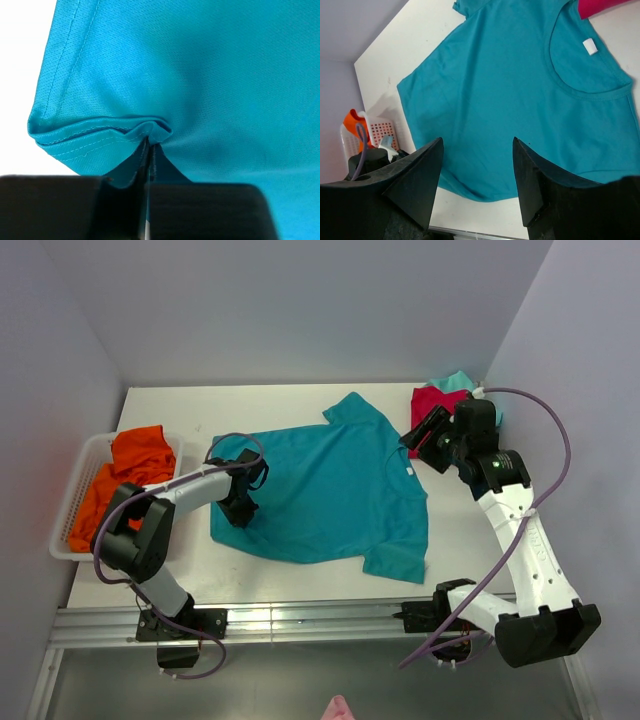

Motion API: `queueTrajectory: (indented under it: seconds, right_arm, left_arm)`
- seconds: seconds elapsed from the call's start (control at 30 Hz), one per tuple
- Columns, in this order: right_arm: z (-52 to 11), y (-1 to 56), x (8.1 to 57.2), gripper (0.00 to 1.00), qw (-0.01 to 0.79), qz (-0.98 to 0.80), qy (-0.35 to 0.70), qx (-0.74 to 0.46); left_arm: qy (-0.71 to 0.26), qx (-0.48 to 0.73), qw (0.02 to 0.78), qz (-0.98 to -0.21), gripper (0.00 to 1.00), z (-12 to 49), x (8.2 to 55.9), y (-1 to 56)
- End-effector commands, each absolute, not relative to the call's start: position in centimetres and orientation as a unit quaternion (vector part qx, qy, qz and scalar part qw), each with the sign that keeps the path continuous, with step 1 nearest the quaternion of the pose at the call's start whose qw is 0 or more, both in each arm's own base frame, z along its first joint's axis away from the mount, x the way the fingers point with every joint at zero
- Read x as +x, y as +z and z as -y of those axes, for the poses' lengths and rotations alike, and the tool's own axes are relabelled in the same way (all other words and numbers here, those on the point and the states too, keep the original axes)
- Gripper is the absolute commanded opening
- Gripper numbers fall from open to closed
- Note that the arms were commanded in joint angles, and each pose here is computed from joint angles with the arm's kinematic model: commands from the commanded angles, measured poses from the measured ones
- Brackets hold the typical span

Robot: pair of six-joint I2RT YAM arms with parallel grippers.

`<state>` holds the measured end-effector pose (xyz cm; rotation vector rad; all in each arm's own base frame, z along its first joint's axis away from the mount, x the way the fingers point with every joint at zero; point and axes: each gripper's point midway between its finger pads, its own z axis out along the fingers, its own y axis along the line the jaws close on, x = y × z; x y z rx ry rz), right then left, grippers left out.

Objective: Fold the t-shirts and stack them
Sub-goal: Flatten the tshirt out

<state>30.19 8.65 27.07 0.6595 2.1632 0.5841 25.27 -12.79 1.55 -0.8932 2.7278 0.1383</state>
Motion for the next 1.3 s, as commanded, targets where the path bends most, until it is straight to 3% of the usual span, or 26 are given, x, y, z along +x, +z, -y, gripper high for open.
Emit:
queueTrajectory:
  seconds: [0.0,0.53,0.67,0.87,1.17,1.27]
  right_arm:
    - [-8.5,27.8,30.2,0.64,0.411,-0.844,0.234,0.252]
    - [-8.7,27.1,29.2,0.63,0.405,-0.846,0.240,0.250]
    - [-8.8,27.1,28.7,0.63,0.407,-0.845,0.243,0.247]
    - [-8.8,27.2,28.2,0.63,0.410,-0.844,0.244,0.244]
    - [-8.8,27.5,27.6,0.63,0.413,-0.843,0.243,0.243]
    - [-8.8,27.4,27.6,0.63,0.414,-0.843,0.245,0.242]
  left_arm:
    - [0.044,-0.315,0.152,-0.936,0.00,13.2,26.2,2.5]
    - [0.043,-0.350,0.192,-0.916,0.04,12.2,24.7,7.2]
    - [0.042,-0.349,0.189,-0.917,0.16,12.2,23.7,7.0]
    - [0.044,-0.349,0.183,-0.918,0.23,12.2,22.4,6.5]
    - [0.048,-0.348,0.186,-0.918,0.15,12.2,21.5,6.6]
    - [0.048,-0.346,0.186,-0.918,0.22,12.3,21.4,6.4]
